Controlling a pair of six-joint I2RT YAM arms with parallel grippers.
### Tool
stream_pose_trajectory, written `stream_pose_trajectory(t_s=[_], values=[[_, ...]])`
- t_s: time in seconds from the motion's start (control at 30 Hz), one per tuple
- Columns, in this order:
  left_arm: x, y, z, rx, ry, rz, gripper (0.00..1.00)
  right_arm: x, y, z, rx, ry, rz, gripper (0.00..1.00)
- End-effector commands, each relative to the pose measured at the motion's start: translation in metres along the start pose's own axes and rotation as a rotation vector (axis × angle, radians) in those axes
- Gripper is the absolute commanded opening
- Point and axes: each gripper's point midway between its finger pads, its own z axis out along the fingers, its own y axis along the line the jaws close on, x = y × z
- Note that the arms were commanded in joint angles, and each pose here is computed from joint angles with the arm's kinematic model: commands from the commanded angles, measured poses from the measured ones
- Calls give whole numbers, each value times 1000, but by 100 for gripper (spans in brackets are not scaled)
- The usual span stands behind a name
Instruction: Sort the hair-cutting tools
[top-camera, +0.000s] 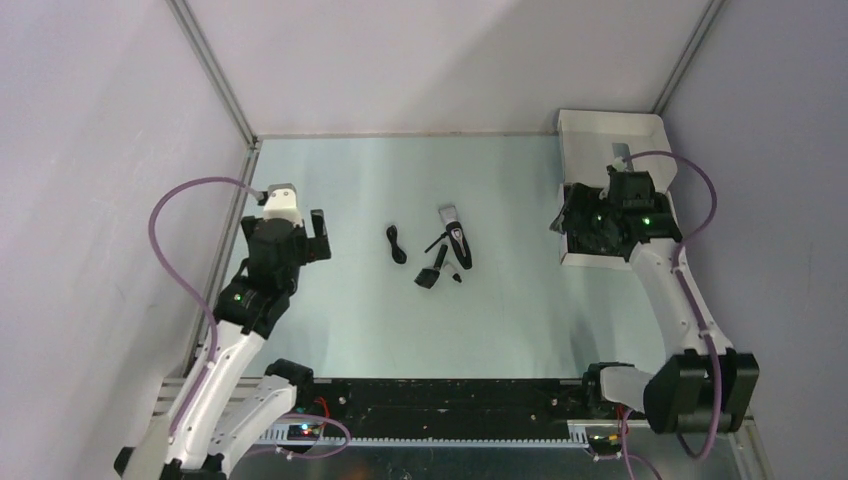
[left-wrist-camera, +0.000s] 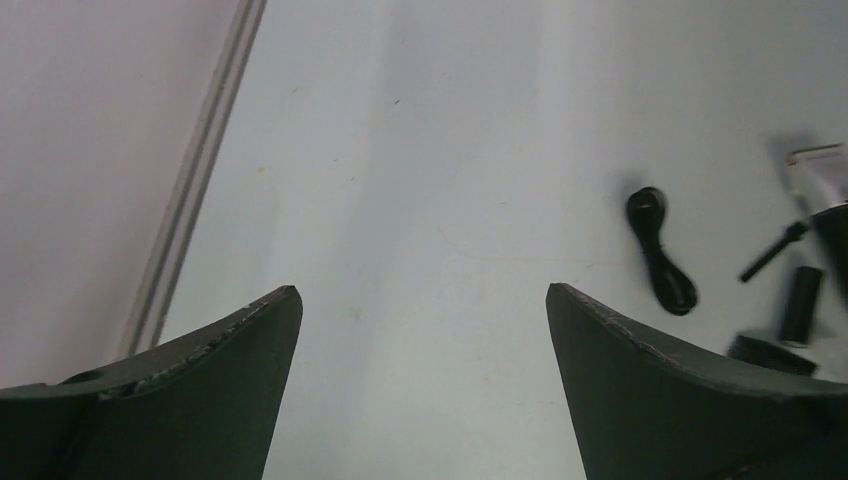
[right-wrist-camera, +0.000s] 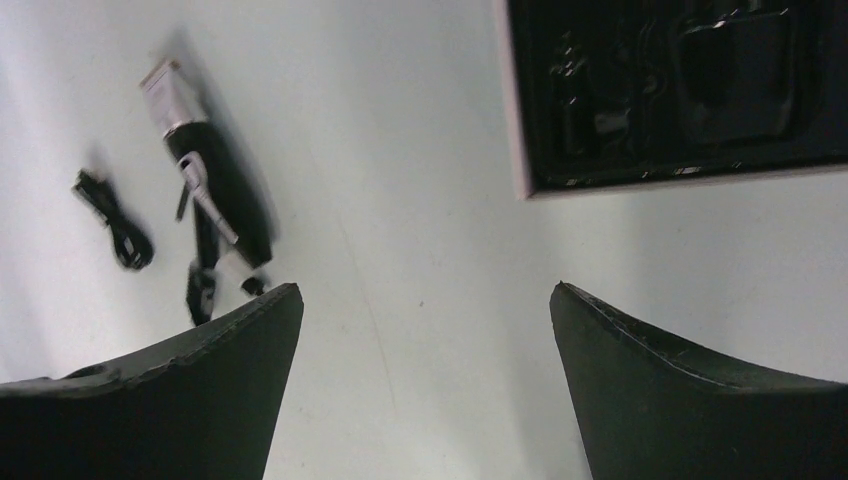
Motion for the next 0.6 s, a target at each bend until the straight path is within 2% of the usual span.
stream_pose_trajectory(t_s=[0.0, 0.1, 0.3, 0.57], values=[[-24, 19, 4, -116, -46, 79, 100, -46, -6, 20, 91, -80, -22, 99], [-16, 18, 12, -126, -35, 89, 100, -73, -12, 34, 157, -115, -57, 99], [-7, 21, 19, -144, -32, 90, 100, -93, -24, 91, 231, -34, -119, 94], [-6, 29, 17, -186, -38, 87, 100, -94, -34, 152, 285, 97, -153, 86]])
